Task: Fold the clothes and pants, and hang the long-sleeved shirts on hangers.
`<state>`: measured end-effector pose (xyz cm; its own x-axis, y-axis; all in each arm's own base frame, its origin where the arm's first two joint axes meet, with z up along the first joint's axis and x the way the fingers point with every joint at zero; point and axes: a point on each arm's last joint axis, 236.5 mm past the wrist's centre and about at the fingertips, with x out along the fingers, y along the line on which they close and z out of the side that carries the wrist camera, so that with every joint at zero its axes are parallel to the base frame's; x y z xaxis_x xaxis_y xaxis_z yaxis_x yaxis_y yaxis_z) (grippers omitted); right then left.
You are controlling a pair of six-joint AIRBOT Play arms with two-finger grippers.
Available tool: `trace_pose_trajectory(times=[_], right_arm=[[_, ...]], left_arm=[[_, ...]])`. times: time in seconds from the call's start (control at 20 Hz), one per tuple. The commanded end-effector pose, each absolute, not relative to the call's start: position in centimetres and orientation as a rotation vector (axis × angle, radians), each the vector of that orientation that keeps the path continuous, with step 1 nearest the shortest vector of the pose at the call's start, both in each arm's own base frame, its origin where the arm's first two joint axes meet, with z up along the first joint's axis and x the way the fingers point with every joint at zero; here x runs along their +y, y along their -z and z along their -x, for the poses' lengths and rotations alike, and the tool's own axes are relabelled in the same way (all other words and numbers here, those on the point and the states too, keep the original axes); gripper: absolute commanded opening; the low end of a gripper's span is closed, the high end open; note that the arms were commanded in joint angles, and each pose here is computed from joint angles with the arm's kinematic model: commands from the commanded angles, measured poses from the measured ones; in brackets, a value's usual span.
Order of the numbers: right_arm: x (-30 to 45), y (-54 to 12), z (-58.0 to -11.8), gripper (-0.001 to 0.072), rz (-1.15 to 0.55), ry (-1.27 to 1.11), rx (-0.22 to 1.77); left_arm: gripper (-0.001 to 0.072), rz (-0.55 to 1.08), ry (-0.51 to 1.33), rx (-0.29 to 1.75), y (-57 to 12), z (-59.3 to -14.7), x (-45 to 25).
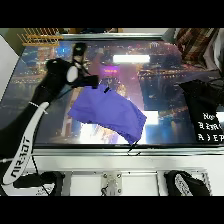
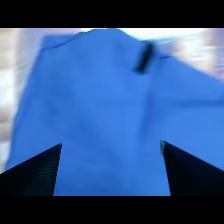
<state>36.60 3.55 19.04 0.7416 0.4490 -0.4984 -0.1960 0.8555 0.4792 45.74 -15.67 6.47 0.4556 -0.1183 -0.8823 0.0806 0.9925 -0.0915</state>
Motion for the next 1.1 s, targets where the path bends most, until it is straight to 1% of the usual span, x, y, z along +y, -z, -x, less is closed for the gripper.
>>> trace_pose_trajectory(times=[0.0,0.15,0.25,0.35,0.45,0.75,0.8,0.85,0.9,1.05], right_arm=[[3.5,-18.9,-36.6,0.0020,-0.425,-0.364,0.651],[3.8,-18.7,-36.3,0.0020,-0.429,-0.374,0.665],[3.9,-18.6,-36.1,0.0020,-0.429,-0.382,0.675],[4.1,-18.5,-36.0,0.0020,-0.429,-0.388,0.683],[4.1,-18.5,-35.9,0.0020,-0.429,-0.388,0.683],[4.1,-18.1,-36.0,0.0019,-0.434,-0.390,0.697],[4.1,-17.6,-36.1,0.0020,-0.443,-0.391,0.715],[4.0,-16.8,-36.1,0.0020,-0.446,-0.392,0.743],[3.8,-15.6,-36.2,0.0020,-0.462,-0.382,0.777],[1.8,-9.2,-36.2,0.0020,-0.498,-0.284,0.957]], left_arm=[[0.0673,0.263,0.062,1.298,-0.2,-44.5,-6.7],[0.0672,0.466,0.039,1.412,5.1,-42.0,-2.2],[0.0672,0.580,0.069,1.456,7.4,-40.5,-1.6],[0.0673,0.661,0.120,1.479,8.8,-39.7,-2.3],[0.0672,0.689,0.147,1.485,9.9,-39.3,-3.3],[0.0671,0.629,0.176,1.458,10.8,-40.4,-6.2],[0.0604,0.632,0.167,1.454,10.9,-40.6,-6.5],[0.0272,0.633,0.166,1.452,10.8,-40.7,-6.7],[0.0016,0.631,0.169,1.451,10.7,-40.7,-6.8],[0.0008,0.619,0.173,1.424,9.7,-41.0,-6.7]])
